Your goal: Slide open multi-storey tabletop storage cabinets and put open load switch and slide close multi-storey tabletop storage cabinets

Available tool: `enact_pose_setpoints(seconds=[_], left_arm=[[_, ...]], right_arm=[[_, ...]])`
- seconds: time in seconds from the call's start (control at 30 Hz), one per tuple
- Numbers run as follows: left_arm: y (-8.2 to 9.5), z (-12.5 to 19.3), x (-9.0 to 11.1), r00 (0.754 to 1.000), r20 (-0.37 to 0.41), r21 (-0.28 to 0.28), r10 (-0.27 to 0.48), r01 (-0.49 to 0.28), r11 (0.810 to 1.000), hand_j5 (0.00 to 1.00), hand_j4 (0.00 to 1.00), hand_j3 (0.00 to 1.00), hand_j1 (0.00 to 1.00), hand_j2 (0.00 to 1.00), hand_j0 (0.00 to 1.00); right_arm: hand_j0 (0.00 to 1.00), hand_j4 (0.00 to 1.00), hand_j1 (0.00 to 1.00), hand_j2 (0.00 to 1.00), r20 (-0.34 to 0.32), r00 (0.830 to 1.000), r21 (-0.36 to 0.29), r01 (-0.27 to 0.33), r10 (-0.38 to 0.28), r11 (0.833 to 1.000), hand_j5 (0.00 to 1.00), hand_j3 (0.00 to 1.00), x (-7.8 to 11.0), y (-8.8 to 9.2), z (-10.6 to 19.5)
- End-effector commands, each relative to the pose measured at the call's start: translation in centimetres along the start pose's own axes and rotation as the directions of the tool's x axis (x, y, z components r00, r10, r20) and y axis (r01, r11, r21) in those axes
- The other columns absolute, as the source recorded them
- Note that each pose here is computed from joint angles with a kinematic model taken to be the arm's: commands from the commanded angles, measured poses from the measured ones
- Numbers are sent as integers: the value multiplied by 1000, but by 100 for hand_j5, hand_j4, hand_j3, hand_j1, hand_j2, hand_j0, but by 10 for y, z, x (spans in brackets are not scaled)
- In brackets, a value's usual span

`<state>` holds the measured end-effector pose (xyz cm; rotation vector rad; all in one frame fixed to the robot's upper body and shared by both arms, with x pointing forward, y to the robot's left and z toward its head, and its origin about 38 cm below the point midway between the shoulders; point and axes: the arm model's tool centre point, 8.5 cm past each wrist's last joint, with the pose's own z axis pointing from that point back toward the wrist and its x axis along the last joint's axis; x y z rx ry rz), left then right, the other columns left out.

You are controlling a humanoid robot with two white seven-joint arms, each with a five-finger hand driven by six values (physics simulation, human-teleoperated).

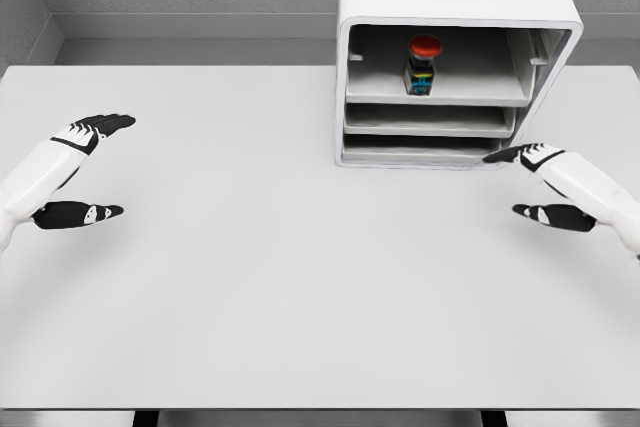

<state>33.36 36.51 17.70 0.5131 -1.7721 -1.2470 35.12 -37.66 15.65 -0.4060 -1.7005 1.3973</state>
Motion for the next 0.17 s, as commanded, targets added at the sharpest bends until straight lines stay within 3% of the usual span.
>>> enact_pose_setpoints(seconds=[0.0,0.13], left_arm=[[1,0,0,1000,2,6,5,-5,1000,100,100,100,100,100,100],[-2,-1,3,1000,7,12,13,-13,1000,100,100,100,100,100,100]], right_arm=[[82,82,82,82,-8,1000,-16,-5,5,1000,82,82,-3,-9,4],[82,82,82,82,-6,1000,-17,-2,2,1000,82,82,-2,-8,3]])
